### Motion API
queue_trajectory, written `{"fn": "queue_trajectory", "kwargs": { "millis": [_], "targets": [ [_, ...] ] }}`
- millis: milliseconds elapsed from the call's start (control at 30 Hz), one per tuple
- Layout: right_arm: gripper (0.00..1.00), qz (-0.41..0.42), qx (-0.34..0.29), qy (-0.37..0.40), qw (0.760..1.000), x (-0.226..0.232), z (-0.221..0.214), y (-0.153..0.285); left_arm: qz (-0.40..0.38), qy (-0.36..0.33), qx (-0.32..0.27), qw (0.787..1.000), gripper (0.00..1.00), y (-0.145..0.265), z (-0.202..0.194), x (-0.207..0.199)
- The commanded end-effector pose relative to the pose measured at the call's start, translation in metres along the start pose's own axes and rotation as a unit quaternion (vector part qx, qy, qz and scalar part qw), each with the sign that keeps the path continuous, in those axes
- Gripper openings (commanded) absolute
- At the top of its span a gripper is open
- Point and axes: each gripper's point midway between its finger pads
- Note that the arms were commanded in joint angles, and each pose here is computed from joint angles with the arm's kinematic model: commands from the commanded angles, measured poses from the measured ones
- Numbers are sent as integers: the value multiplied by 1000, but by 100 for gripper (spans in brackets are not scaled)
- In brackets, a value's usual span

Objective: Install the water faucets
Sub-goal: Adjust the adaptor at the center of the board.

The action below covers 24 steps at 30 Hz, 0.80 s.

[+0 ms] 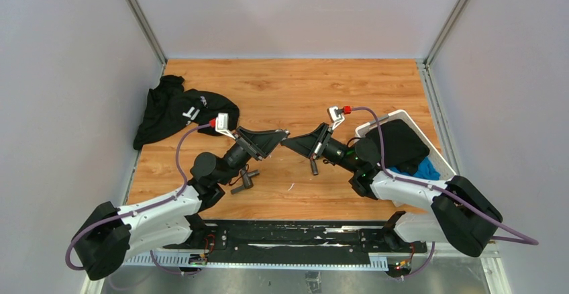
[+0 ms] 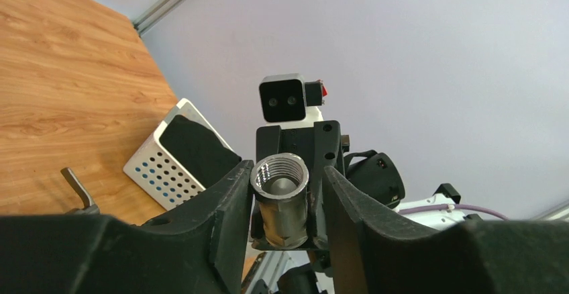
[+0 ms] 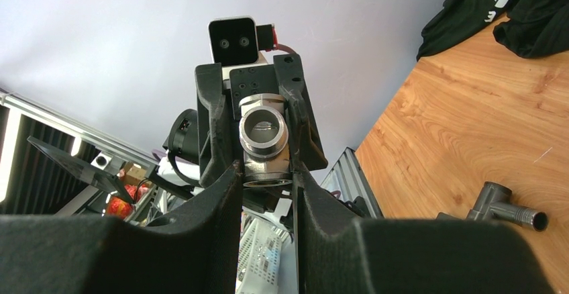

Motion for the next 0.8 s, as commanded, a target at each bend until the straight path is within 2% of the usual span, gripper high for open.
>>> {"fn": "queue_trajectory", "kwargs": {
  "millis": [0,100,233,267,367,500,567,767],
  "targets": [
    [0,32,4,3,999,18,-3,-1,5,-5,-11,1000,44,1,3,2],
    [0,33,7,2,999,19,-4,-2,4,-5,-9,1000,41,0,3,1],
    [0,31,6,2,999,18,-4,-2,6,-6,-5,1000,29,-1,1,2],
    [0,31,8,2,999,18,-4,-2,5,-7,-4,1000,29,-1,1,1],
    [0,31,11,1,999,18,-5,-3,3,-10,4,1000,43,-3,-1,-1],
    [0,30,13,-1,999,17,-7,-3,3,-14,8,1000,47,-6,-2,-2],
    [0,30,13,-2,999,17,-7,-3,5,-12,8,1000,44,-7,-2,-1],
    [0,30,12,-1,999,17,-7,-3,7,-8,10,1000,22,-5,-3,1]
  ]
}}
Point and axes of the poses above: each gripper's point midway between its finger pads, its own y axis back along the fingers, its own x axis along the line the jaws close on, z = x × y, and after that the axes turned 3 degrees about y, right-handed
